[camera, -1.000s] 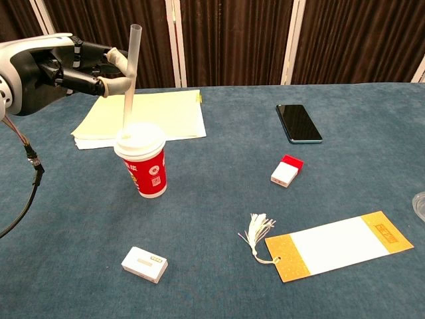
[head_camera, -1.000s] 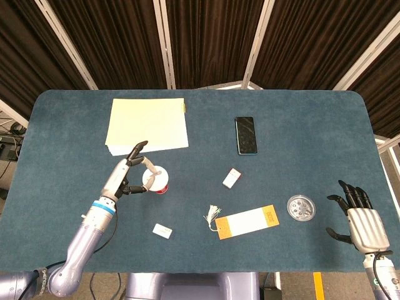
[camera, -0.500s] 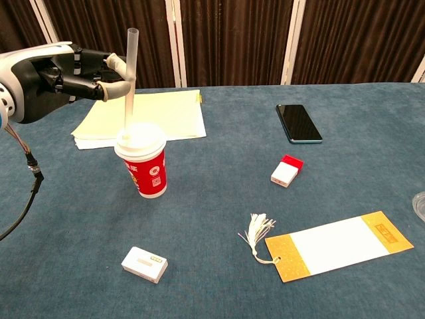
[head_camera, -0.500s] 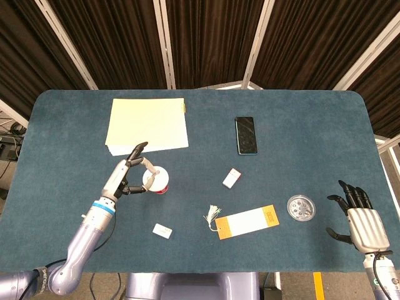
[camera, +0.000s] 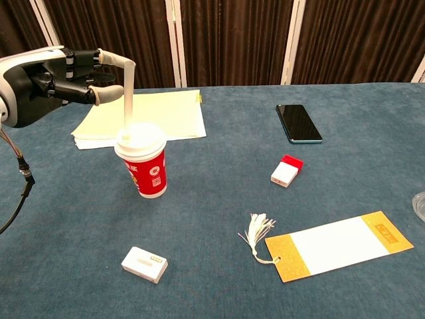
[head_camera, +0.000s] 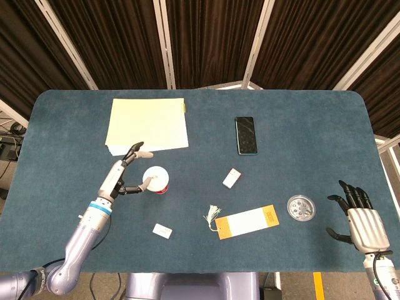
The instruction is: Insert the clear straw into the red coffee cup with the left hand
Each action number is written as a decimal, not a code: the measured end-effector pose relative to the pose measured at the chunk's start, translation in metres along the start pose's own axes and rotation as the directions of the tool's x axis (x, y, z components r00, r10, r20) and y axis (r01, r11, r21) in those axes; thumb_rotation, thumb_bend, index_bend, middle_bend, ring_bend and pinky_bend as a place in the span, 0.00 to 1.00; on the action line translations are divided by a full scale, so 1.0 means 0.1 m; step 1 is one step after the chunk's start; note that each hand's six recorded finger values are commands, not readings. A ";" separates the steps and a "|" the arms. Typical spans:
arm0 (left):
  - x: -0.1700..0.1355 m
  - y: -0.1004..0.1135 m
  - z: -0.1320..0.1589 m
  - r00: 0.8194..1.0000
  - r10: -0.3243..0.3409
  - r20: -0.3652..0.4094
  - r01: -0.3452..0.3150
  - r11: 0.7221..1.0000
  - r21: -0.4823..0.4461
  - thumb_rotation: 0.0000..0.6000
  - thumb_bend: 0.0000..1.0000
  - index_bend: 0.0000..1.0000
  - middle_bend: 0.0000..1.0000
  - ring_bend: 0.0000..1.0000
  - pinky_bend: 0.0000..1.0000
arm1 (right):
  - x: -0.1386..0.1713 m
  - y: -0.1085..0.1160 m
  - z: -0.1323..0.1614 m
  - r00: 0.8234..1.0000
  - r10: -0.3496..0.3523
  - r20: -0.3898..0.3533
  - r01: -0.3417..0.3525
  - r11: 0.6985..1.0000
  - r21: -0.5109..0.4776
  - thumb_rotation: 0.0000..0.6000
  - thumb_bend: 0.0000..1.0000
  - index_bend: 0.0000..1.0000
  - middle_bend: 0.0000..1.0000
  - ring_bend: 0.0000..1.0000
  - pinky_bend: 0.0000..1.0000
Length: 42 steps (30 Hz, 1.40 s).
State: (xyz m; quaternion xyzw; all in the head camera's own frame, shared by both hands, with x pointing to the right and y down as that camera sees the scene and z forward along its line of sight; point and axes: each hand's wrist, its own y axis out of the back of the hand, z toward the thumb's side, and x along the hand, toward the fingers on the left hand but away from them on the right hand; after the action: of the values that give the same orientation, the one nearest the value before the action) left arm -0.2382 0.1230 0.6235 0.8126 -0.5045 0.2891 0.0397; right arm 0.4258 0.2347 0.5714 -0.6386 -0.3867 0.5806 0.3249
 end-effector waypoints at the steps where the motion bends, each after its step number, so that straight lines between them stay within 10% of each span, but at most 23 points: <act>1: 0.00 0.00 0.00 1.000 0.000 0.000 0.000 1.000 0.000 1.00 0.40 0.25 0.00 0.00 0.00 | 0.00 0.00 0.00 1.000 0.001 0.001 -0.001 1.000 0.000 1.00 0.14 0.25 0.00 0.00 0.00; 16: -0.01 0.15 0.08 0.999 0.033 0.025 -0.034 0.999 0.022 1.00 0.11 0.22 0.00 0.00 0.00 | 0.00 -0.01 0.00 1.000 0.005 0.004 -0.005 1.000 0.002 1.00 0.14 0.25 0.00 0.00 0.00; 32: -0.05 0.30 0.20 0.997 0.063 0.045 -0.064 0.998 0.016 1.00 0.11 0.22 0.00 0.00 0.00 | 0.00 -0.01 0.00 1.000 0.006 0.006 -0.006 1.000 0.003 1.00 0.14 0.25 0.00 0.00 0.00; 42: -0.25 0.48 0.22 0.993 0.076 0.087 -0.093 0.970 0.225 1.00 0.10 0.22 0.00 0.00 0.00 | 0.00 -0.01 0.00 1.000 0.005 0.004 -0.005 1.000 0.006 1.00 0.14 0.25 0.00 0.00 0.00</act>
State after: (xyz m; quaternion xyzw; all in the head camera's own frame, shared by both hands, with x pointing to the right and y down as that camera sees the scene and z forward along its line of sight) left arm -0.2768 0.1118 0.5813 0.8001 -0.5033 0.3149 -0.0859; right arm 0.4260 0.2350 0.5722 -0.6373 -0.3840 0.5840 0.3246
